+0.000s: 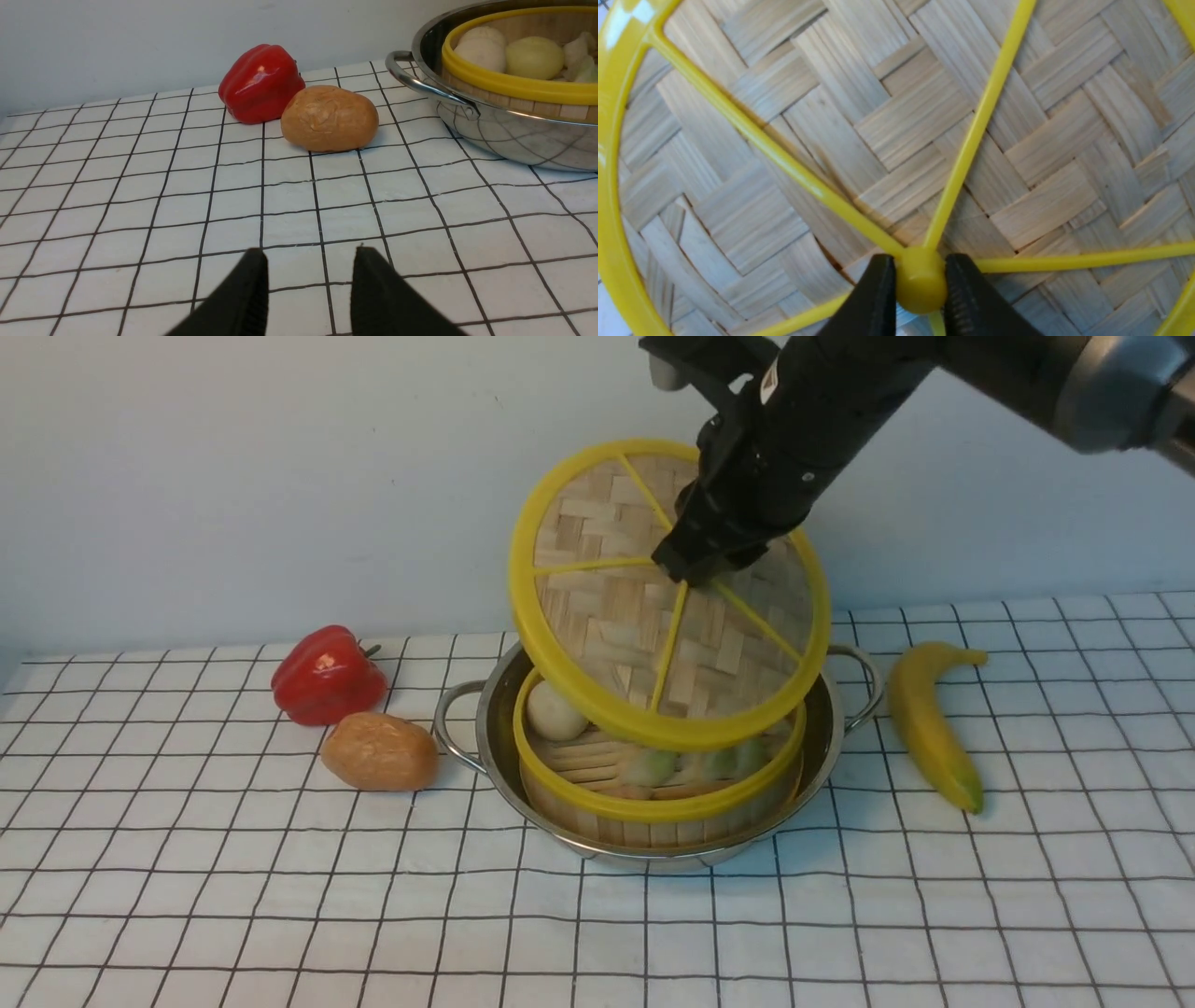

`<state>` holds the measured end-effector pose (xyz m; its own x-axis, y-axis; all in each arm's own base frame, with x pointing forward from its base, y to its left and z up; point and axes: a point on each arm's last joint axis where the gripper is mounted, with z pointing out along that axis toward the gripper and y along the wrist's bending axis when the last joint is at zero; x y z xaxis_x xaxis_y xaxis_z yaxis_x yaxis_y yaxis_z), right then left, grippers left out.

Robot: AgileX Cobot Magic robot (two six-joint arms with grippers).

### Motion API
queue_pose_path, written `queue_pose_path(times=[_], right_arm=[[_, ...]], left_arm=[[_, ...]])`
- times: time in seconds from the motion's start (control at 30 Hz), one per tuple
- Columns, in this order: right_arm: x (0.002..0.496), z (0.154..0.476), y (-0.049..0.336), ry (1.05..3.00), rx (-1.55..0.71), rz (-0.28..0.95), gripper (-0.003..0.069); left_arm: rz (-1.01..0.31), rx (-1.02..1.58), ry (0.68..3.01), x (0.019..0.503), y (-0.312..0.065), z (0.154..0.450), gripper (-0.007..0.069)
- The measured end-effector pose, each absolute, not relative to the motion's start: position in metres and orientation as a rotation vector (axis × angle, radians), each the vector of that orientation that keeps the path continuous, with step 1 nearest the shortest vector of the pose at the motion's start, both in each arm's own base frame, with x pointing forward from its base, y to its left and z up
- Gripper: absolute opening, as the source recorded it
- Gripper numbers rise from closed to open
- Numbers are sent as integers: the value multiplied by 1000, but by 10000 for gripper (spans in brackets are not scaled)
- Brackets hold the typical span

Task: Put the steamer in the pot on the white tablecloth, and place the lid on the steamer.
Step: 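Place the bamboo steamer lid onto the steamer basket in the pot with the right gripper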

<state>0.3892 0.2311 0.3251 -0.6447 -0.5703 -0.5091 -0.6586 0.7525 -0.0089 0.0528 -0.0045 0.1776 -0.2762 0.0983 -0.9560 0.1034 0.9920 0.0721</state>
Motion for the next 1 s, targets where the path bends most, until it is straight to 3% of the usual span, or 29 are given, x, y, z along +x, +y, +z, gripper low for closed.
queue_pose_path(times=[0.13, 0.57, 1.0], right_arm=[[384, 299, 228, 2557, -957, 229, 148], [392, 254, 242, 2609, -1086, 314, 148], [401, 288, 247, 2474, -1072, 306, 148]], left_arm=[[-5, 146, 1853, 53, -5, 178, 243], [-5, 146, 1853, 53, -5, 178, 243], [-5, 146, 1853, 53, -5, 178, 243]])
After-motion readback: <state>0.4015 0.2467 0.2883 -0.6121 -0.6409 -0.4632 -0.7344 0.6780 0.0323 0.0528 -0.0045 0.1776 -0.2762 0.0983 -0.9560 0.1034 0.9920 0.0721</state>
